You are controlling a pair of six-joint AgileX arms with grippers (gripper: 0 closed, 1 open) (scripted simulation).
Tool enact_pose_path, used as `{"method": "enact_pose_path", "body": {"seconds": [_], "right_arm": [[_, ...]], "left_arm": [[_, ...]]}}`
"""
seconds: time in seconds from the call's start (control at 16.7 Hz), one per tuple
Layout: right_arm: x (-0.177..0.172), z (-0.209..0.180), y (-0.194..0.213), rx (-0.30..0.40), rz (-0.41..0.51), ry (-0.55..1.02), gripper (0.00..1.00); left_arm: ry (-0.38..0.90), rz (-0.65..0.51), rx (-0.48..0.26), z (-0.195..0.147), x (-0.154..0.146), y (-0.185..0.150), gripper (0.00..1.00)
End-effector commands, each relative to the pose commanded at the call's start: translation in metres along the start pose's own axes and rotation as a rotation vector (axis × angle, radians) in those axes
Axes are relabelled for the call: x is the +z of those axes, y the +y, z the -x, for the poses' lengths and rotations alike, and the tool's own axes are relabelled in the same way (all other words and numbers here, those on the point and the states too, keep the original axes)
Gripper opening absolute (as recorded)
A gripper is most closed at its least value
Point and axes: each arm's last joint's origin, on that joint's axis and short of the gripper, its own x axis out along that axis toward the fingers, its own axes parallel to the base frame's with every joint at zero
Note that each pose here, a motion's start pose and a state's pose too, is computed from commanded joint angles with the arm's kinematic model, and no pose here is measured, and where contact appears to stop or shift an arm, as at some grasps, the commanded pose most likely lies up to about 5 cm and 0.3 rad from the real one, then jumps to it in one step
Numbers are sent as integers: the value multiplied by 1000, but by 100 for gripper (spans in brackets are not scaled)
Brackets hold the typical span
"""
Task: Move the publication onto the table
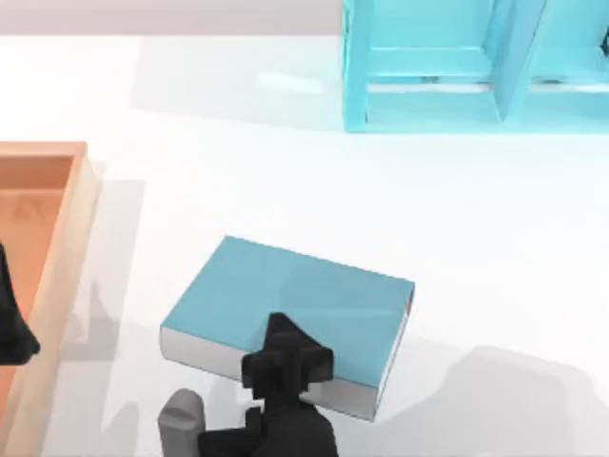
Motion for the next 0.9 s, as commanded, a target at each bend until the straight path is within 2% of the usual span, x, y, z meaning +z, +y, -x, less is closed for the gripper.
{"method": "enact_pose_path", "body": {"seconds": [0.9], "right_arm": [[0,5,6,2,6,-3,0]], "left_arm": [[0,0,0,0,0,0,100]]}}
